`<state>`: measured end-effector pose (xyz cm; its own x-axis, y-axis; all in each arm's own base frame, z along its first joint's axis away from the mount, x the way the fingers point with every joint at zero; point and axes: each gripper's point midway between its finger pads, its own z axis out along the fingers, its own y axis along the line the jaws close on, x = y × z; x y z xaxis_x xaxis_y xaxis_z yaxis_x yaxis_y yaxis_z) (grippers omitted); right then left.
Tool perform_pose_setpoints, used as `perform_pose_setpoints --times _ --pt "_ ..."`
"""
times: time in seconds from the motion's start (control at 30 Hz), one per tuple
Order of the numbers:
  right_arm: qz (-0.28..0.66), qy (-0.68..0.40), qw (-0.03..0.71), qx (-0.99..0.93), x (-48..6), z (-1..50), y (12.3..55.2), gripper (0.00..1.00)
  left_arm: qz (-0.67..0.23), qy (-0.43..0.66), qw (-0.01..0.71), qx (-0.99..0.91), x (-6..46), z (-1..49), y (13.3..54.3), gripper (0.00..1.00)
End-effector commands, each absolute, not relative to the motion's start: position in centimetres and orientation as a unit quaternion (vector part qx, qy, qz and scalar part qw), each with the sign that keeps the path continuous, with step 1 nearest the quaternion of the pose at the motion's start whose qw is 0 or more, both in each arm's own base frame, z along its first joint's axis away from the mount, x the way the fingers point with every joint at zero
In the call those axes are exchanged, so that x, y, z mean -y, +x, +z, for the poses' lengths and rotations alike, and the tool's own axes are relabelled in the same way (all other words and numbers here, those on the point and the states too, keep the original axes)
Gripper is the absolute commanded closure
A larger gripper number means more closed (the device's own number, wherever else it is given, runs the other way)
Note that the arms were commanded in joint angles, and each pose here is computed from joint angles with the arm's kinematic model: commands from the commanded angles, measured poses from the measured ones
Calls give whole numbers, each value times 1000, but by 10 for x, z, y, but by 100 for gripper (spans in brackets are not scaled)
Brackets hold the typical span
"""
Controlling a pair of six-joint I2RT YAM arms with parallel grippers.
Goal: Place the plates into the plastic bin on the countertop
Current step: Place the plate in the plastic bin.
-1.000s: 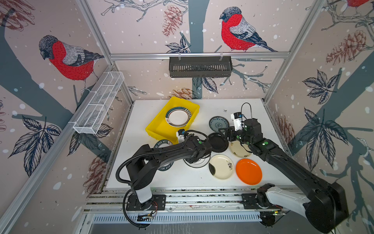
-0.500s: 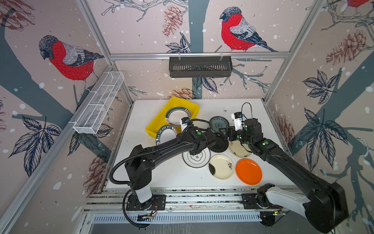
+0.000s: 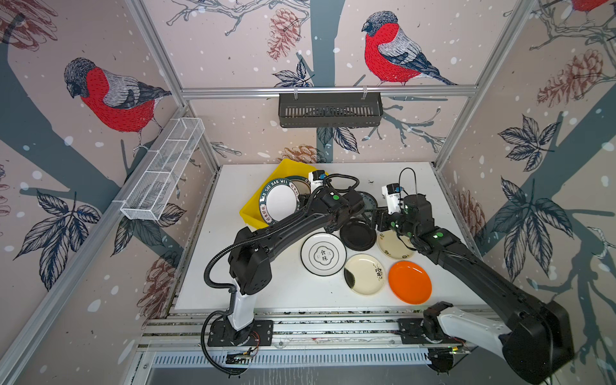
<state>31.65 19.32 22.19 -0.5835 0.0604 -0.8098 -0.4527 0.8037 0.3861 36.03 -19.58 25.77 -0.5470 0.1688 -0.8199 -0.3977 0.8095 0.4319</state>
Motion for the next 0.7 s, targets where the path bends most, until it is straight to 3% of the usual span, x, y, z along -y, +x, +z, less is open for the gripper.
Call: perform_pose_setpoints --times 0.0,0.43,0.67 --pt "284 -121 444 -841 -191 223 316 24 349 -32 480 -804 193 267 379 100" --pt "269 -112 442 -848 -183 218 319 24 259 8 483 -836 220 237 465 100" --pt "267 -107 436 -852 -181 213 324 24 209 33 495 -843 234 229 492 100"
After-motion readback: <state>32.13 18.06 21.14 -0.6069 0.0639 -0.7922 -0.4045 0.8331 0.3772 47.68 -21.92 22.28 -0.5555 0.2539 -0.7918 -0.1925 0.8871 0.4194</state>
